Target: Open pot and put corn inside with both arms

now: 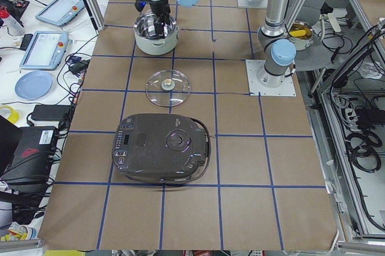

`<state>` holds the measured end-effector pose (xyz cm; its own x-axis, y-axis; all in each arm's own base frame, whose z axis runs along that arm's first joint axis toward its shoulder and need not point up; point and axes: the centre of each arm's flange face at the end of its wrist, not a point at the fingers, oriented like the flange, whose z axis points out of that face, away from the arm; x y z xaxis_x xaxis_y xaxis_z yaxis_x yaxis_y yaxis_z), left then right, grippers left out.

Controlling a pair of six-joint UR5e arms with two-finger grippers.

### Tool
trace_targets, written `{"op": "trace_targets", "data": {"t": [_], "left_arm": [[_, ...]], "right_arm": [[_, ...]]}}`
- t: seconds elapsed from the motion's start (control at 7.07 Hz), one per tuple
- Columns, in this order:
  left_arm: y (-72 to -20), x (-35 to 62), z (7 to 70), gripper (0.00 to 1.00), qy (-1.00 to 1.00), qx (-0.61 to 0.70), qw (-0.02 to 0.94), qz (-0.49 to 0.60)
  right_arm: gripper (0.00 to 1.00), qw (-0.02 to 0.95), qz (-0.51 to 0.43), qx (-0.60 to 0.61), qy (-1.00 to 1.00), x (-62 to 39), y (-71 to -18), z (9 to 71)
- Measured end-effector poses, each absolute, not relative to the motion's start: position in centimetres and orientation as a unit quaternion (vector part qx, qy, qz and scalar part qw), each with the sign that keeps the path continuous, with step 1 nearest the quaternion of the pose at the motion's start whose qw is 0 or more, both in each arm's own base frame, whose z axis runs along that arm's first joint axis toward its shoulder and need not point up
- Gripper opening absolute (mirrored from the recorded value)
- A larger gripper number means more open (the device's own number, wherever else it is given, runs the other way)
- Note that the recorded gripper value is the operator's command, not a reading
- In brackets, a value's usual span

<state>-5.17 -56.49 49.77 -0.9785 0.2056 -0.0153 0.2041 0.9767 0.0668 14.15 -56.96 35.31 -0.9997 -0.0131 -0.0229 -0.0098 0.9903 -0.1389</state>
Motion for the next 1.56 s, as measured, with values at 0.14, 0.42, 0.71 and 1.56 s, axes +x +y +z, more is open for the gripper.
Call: {"op": "trace_targets", "data": {"t": [0.14,0.42,0.71,1.56], "left_arm": [[-54.9,-7.6,52.3,1.00,0.993,0.116,0.016,0.011],[-52.8,-11.8,54.1,1.00,0.992,0.123,0.023,-0.021],[-51.7,-13.5,53.8,1.00,0.997,0.057,0.022,-0.036],[-50.1,-13.7,52.8,1.00,0.999,0.018,0.019,-0.046]], "right_arm": [[0.16,0.013,-0.072,0.002,0.997,16.6,-57.6,37.1],[0.17,0.019,-0.064,0.026,0.997,21.8,-59.1,40.0],[0.17,0.026,-0.063,0.046,0.997,29.0,-61.1,40.8],[0.29,0.047,-0.059,0.066,0.995,45.3,-65.2,34.3]]}}
